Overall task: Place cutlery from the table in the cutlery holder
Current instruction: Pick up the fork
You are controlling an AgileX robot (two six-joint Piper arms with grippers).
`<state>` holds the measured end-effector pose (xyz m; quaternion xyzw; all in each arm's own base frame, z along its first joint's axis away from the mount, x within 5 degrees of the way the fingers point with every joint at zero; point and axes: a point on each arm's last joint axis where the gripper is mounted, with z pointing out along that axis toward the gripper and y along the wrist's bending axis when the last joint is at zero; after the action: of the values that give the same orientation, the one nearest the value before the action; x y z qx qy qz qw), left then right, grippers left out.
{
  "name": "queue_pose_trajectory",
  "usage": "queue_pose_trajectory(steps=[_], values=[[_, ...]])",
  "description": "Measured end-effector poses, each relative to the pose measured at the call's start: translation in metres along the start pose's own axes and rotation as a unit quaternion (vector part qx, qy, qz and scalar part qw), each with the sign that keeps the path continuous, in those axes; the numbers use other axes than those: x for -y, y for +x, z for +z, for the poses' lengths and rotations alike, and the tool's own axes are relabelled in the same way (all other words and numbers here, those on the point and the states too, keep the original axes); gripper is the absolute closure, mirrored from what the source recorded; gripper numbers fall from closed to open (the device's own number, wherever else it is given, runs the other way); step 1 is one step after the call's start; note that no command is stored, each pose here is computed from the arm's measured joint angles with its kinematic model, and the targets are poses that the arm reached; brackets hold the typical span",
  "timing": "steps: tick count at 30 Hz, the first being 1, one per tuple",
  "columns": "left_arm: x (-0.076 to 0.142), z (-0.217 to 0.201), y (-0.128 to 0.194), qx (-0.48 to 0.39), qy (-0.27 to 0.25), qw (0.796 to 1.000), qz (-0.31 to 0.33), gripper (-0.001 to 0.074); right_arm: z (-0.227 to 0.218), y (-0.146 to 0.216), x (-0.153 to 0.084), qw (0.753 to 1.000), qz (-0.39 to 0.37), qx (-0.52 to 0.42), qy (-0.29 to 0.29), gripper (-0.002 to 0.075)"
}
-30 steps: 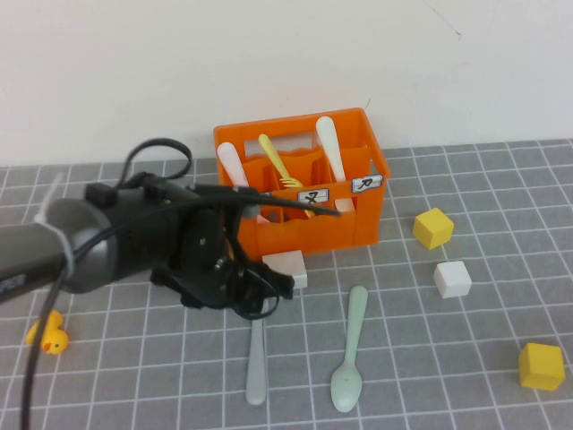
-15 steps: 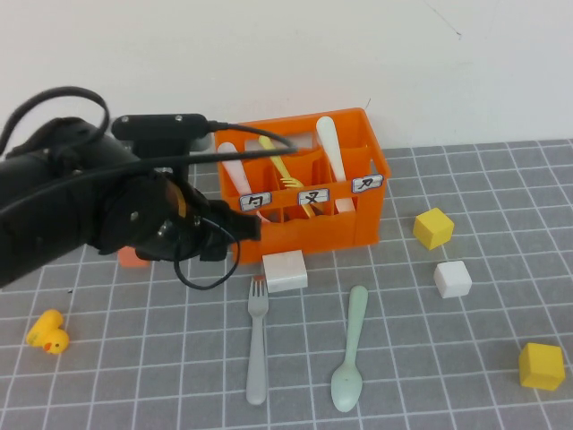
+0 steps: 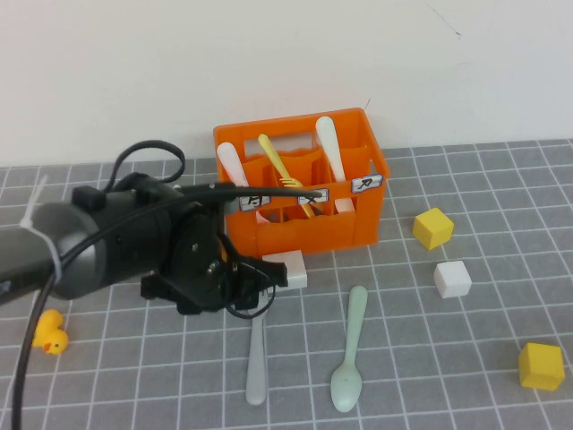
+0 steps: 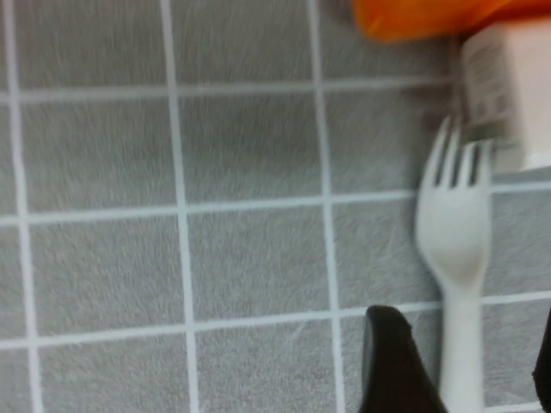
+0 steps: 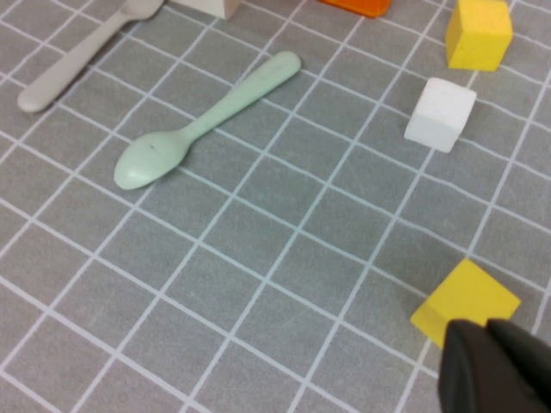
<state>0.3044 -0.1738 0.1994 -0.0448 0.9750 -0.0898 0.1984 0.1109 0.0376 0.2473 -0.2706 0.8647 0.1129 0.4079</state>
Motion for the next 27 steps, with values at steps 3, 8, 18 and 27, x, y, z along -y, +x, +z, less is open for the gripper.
queue_pose_trajectory(steps=[3, 8, 18, 27], values=[[0.0, 0.008, 0.003, -0.013, -0.001, 1.0, -0.007, 0.041, 0.0, 0.0, 0.0, 1.0, 0.0, 0.0, 0.0, 0.0729], [0.004, 0.022, 0.008, -0.026, 0.0, 1.0, -0.001, 0.0411, 0.0, 0.0, 0.0, 1.0, 0.0, 0.0, 0.0, 0.0729], [0.018, 0.041, 0.018, -0.028, 0.015, 0.999, 0.015, 0.041, 0.0, 0.0, 0.0, 1.0, 0.0, 0.0, 0.0, 0.0729], [0.017, 0.049, 0.02, -0.036, 0.009, 0.999, 0.019, 0.0425, 0.0, 0.0, 0.0, 1.0, 0.001, 0.0, 0.0, 0.0729]])
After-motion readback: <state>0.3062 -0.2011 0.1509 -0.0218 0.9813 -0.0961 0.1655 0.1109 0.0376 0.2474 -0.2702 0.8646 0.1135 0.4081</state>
